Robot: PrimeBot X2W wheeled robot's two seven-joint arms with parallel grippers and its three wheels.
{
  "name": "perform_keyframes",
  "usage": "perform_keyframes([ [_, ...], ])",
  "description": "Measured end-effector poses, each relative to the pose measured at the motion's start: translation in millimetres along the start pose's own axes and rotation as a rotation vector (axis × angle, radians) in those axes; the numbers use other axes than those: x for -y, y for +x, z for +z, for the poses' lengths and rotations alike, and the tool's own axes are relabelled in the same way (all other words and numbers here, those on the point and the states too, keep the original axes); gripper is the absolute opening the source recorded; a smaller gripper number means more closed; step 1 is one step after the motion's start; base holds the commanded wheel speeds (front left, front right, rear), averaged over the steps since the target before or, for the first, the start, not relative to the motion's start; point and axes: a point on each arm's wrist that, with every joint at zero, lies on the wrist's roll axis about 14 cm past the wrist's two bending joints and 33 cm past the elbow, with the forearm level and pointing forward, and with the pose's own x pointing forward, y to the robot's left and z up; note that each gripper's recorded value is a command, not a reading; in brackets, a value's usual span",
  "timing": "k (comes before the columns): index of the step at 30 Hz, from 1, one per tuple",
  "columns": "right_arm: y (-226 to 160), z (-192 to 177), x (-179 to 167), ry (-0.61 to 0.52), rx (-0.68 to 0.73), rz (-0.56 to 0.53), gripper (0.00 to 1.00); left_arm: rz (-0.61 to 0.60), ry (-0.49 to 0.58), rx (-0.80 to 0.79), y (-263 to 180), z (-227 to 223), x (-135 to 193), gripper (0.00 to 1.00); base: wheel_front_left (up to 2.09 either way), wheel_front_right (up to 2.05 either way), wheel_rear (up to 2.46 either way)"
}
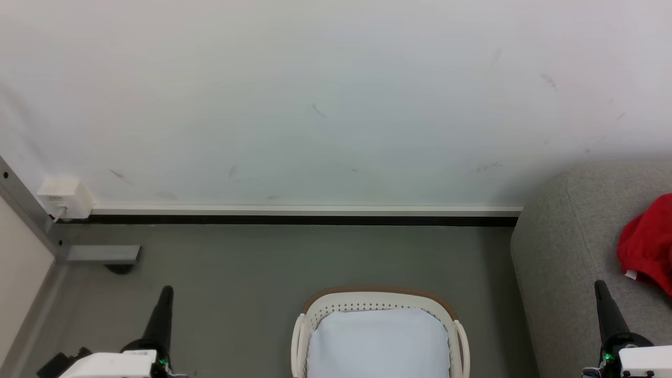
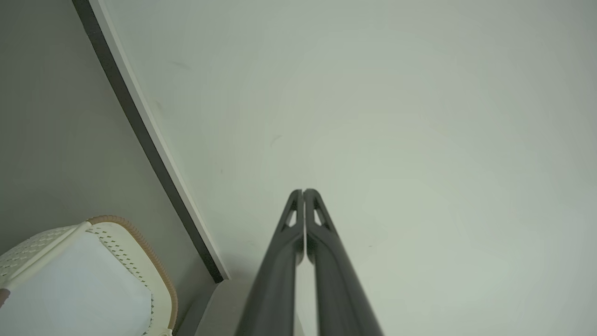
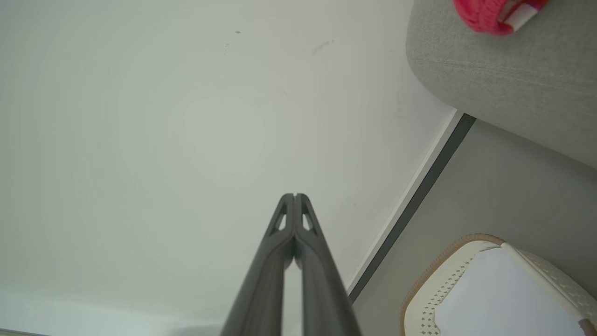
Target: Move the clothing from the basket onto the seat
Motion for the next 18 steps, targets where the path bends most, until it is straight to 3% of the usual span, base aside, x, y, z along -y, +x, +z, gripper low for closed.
perform_keyframes([
  [18, 2.6, 0.6, -2.4, 0.121, -0.006, 0.012, 0.00, -0.020, -0.123, -0.002, 0.8, 3.5, 3.9, 0.00, 0.00, 0.00, 0.00],
])
